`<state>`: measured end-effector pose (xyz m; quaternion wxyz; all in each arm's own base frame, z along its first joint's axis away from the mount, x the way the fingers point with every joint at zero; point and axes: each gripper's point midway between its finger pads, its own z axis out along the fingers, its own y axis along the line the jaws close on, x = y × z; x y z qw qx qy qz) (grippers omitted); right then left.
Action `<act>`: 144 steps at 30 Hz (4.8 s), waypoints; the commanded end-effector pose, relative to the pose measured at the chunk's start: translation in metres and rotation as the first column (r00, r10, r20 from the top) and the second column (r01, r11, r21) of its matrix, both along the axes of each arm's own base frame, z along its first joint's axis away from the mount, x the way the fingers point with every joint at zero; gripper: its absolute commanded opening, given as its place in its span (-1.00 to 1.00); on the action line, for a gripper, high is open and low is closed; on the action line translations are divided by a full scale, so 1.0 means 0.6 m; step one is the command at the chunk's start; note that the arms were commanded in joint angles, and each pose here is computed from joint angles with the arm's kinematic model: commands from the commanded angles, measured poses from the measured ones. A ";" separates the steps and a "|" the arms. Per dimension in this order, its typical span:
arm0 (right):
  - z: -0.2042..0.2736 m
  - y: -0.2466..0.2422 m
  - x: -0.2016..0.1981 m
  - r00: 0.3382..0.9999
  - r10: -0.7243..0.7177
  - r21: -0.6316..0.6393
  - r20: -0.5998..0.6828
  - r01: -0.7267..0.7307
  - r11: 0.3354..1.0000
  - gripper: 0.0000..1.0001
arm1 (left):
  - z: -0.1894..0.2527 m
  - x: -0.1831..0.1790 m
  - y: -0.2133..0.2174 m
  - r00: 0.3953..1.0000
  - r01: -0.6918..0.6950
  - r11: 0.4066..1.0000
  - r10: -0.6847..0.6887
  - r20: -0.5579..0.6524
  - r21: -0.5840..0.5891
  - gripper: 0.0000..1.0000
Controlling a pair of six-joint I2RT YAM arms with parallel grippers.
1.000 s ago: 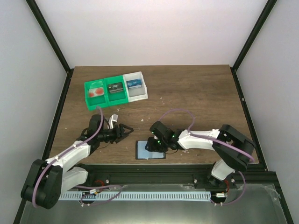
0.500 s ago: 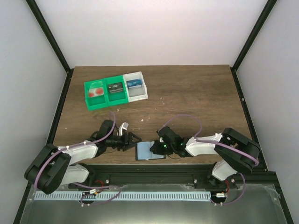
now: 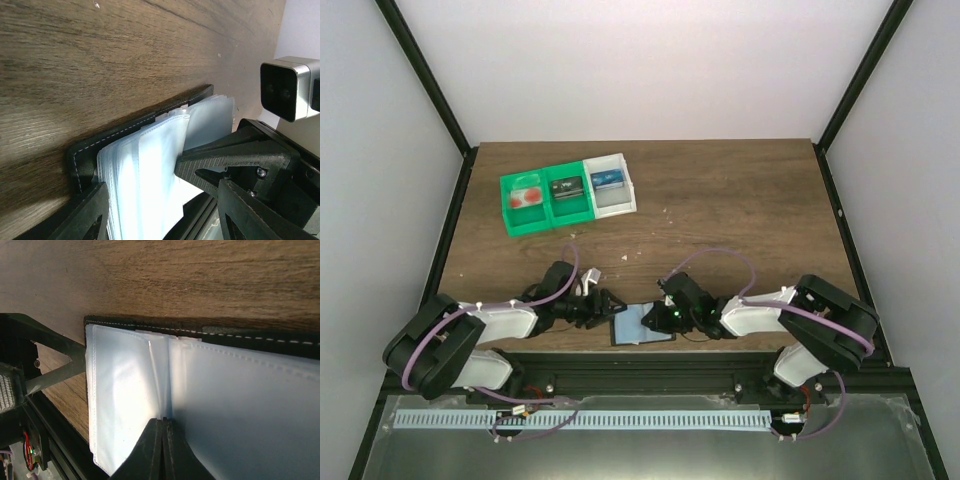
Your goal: Take the credit cards out of the card holder
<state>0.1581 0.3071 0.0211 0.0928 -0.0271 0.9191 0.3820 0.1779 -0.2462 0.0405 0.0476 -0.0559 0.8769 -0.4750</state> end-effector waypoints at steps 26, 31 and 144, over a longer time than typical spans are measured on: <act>0.025 0.035 0.023 0.998 0.034 0.114 0.052 -0.040 0.993 -0.97 | 0.052 0.027 -0.056 0.999 0.038 0.992 -0.035 0.034 -0.117 -1.00; 0.050 0.047 0.055 0.991 0.034 0.179 0.127 -0.057 0.982 -0.89 | 0.064 0.067 -0.053 0.996 0.025 0.997 -0.019 0.083 -0.067 -1.00; 0.284 -0.109 0.090 0.889 -0.155 -0.009 0.431 0.175 0.984 0.99 | 0.336 0.132 0.098 0.776 -0.286 0.926 0.072 0.627 0.248 1.00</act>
